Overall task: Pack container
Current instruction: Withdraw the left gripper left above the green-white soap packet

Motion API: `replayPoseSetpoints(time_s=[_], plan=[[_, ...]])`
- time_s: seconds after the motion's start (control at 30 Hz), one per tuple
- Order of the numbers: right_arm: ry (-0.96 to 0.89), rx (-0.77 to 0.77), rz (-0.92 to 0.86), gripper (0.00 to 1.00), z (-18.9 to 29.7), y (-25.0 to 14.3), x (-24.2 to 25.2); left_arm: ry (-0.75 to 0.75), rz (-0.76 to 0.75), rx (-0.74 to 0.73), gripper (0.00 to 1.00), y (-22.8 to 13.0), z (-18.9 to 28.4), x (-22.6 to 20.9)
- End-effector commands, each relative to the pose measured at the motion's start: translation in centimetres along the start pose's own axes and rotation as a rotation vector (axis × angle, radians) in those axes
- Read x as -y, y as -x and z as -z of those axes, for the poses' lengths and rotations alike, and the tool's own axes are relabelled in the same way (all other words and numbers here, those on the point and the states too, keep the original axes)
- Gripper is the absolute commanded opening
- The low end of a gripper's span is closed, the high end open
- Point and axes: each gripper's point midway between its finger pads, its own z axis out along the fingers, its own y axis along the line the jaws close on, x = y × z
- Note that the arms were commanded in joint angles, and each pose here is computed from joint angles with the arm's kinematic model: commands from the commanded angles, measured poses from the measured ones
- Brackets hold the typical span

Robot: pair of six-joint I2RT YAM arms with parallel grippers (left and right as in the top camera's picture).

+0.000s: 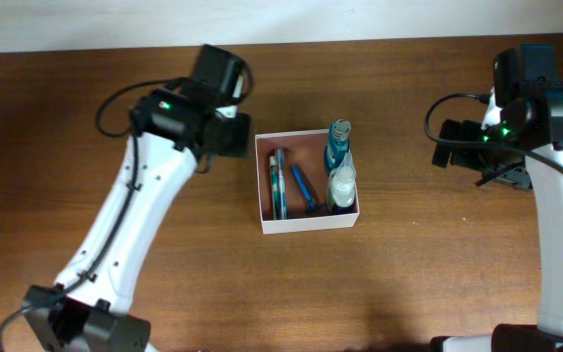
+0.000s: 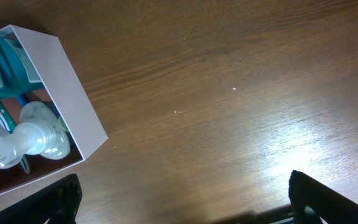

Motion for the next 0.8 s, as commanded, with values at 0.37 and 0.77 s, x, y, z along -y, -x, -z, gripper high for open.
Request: replayPoseSetpoints(time_s=[0.37,0.77], plan=[[-0.005,0.032,-0.009,0.98,0.8,0.2,0.4,0.070,0.122,-0.176,0.53,-5.1,-6.5,-12.4],[-0.004,0.032,-0.009,0.98,0.8,0.2,0.4,0.092,0.122,-0.209,0.82,-10.2,-12.3,-16.4]])
